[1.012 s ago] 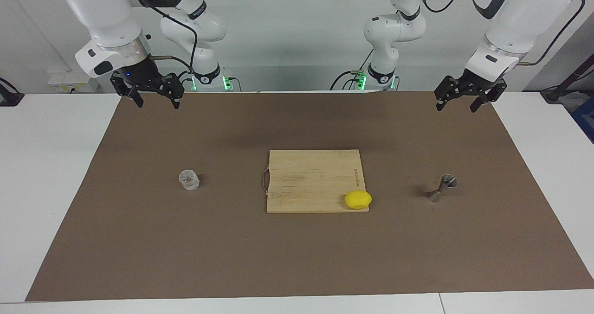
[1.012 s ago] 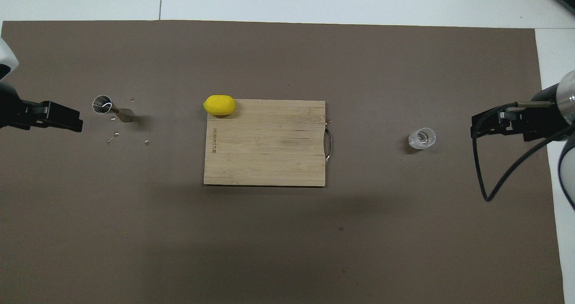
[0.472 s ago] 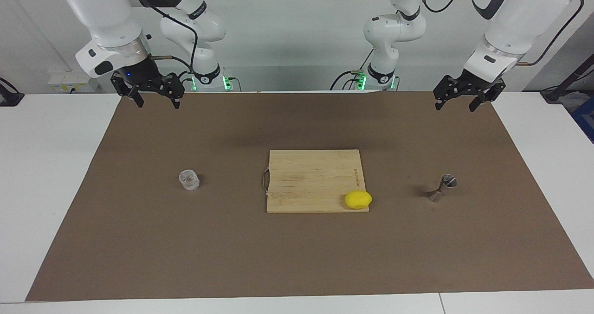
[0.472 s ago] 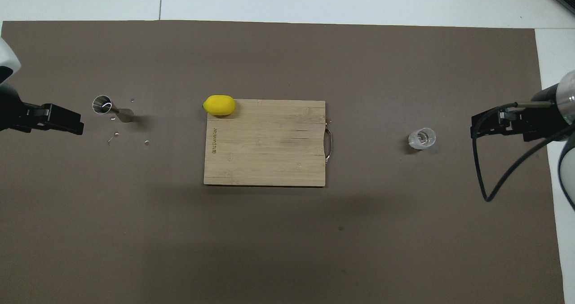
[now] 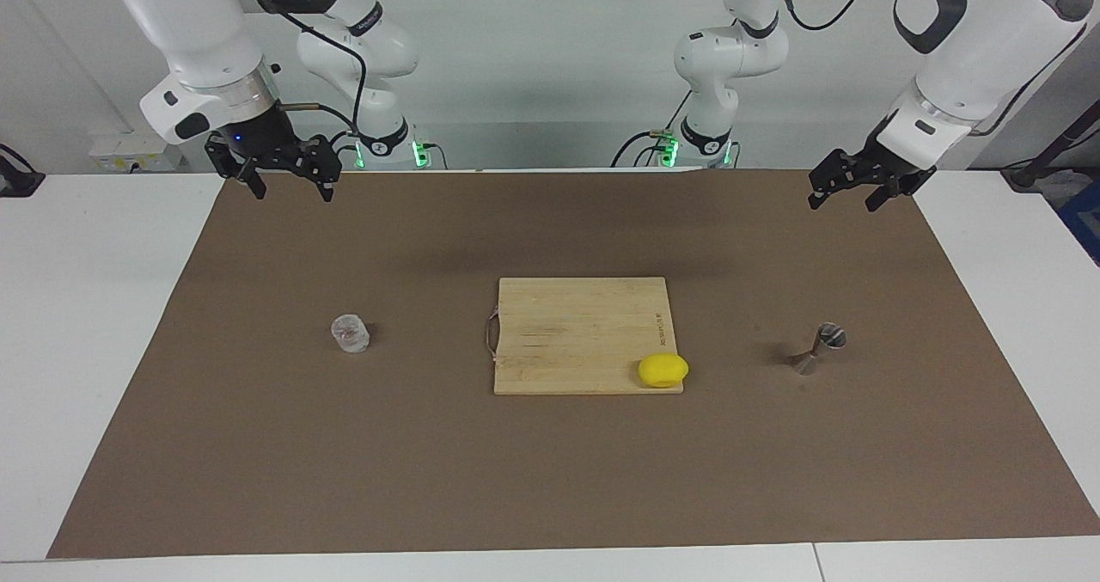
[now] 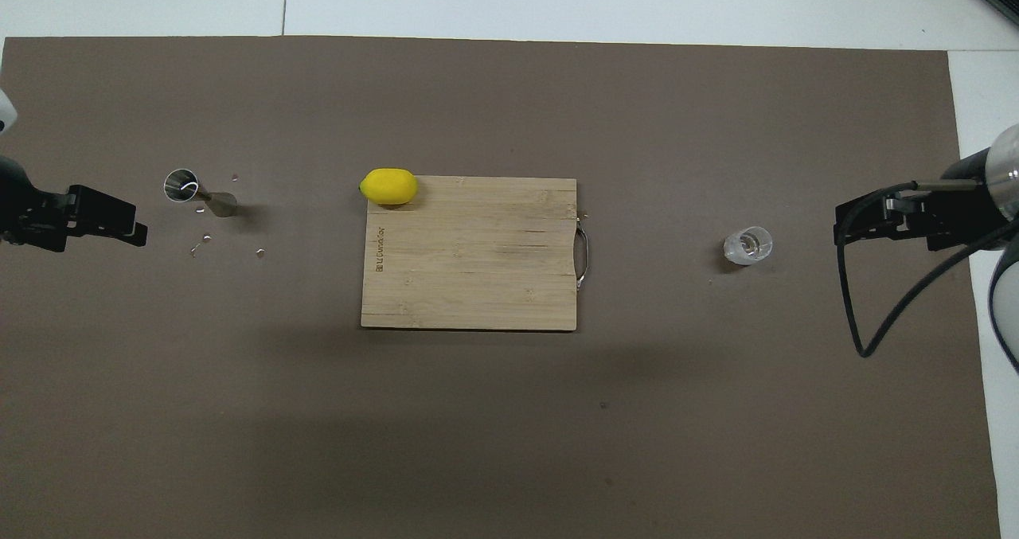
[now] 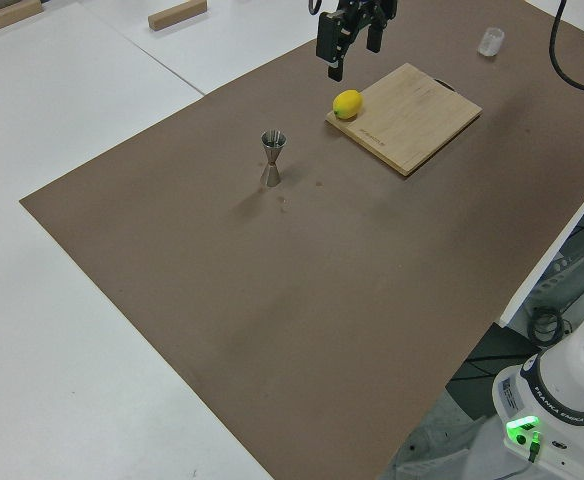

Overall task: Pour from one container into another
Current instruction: 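Open the left gripper and move it toward the small metal cup, then close the left gripper around the small metal cup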

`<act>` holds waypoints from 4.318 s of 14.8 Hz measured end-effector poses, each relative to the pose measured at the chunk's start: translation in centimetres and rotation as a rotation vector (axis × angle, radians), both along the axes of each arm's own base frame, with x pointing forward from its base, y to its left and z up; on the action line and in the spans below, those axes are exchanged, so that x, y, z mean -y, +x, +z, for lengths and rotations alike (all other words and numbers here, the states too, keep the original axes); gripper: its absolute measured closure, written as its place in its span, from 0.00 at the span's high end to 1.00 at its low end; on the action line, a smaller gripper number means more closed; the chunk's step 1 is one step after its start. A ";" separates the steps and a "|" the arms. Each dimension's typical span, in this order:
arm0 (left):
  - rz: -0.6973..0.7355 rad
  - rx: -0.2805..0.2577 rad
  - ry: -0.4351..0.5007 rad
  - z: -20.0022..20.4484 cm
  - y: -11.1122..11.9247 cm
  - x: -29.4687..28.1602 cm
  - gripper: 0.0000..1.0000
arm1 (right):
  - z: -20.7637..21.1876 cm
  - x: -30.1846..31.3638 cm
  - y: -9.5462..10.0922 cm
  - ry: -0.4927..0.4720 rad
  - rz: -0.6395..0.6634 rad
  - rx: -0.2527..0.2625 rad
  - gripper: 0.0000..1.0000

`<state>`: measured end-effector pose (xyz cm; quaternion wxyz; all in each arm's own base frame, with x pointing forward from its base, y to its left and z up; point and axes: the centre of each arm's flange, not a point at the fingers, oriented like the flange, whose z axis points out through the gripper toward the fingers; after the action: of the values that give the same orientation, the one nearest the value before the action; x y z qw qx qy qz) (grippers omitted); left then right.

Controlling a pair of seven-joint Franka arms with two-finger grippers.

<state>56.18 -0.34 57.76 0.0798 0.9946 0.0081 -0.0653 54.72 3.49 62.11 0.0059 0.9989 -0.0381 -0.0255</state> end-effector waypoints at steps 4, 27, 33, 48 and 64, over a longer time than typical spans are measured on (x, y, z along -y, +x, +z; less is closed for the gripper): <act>0.340 -0.142 -0.112 -4.9 2.1 -3.0 1.00 | 0.0 0.0 0.0 0.000 0.000 0.000 1.00; 1.914 -0.807 -0.773 -24.5 4.2 -17.7 1.00 | 0.0 0.0 0.0 0.000 0.000 0.000 1.00; 1.841 -0.792 -0.781 -25.4 3.6 -16.6 1.00 | 0.0 0.0 0.0 0.000 0.000 0.000 1.00; 1.725 -0.773 -0.795 -26.1 3.4 -13.0 0.98 | 0.0 0.0 0.0 0.000 0.000 0.000 1.00; 1.731 -0.770 -0.798 -26.1 3.2 -13.3 0.50 | 0.0 0.0 0.0 0.000 0.000 0.000 1.00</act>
<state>59.40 12.97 31.61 0.4162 0.4608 0.7251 -0.2978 54.72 3.50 62.11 0.0059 0.9989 -0.0381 -0.0255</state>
